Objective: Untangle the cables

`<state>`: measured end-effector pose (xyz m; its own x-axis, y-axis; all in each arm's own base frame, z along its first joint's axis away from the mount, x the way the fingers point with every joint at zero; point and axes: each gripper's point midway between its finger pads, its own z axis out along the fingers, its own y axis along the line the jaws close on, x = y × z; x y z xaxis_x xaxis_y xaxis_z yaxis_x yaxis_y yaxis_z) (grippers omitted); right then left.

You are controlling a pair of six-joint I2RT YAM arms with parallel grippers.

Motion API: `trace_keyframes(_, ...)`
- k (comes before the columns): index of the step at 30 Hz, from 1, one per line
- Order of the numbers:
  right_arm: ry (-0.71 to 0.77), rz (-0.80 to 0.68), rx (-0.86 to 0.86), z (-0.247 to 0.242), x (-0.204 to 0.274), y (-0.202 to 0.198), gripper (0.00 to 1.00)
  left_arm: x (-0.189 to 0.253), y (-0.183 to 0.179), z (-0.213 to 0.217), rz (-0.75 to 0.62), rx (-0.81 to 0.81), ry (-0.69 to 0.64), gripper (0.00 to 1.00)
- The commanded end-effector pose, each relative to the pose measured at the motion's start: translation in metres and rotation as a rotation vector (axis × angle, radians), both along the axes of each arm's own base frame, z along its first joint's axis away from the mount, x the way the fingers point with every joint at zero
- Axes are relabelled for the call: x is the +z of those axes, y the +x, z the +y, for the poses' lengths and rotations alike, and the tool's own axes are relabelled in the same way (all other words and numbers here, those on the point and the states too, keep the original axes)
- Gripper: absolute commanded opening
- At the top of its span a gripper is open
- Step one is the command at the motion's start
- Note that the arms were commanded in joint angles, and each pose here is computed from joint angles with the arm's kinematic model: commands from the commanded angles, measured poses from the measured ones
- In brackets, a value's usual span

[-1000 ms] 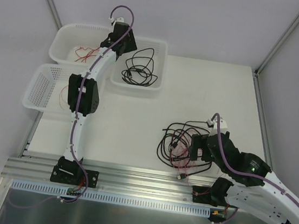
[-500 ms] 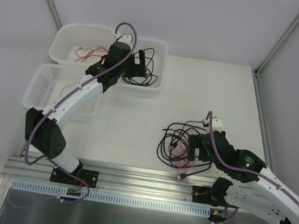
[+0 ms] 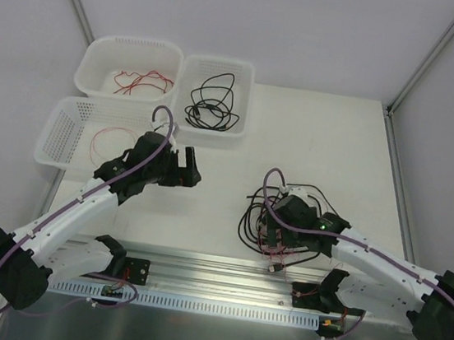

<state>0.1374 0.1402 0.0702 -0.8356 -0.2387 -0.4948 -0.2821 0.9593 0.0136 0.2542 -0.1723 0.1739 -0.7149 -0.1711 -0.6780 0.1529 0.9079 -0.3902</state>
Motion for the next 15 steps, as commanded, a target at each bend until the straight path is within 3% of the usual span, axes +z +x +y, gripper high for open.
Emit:
trace_keyframes(1,0.071,0.017,-0.035,0.023,-0.014,0.016,0.99,-0.03,-0.034,-0.002,0.122,-0.031,-0.045,0.99)
trace_keyframes(6,0.031,0.071,0.026,0.047,-0.032,0.03,0.93,-0.048,-0.047,0.002,0.17,-0.014,-0.054,0.99)
trace_keyframes(8,0.056,0.115,0.067,0.07,-0.041,0.035,0.86,-0.049,-0.048,0.004,0.169,-0.006,-0.055,0.99)
trace_keyframes(9,0.067,0.12,0.093,0.08,-0.042,0.038,0.77,-0.049,-0.048,0.004,0.167,-0.006,-0.055,0.99)
trace_keyframes(15,0.083,0.125,0.259,0.149,-0.031,0.058,0.46,-0.046,-0.052,0.008,0.151,-0.002,-0.059,0.99)
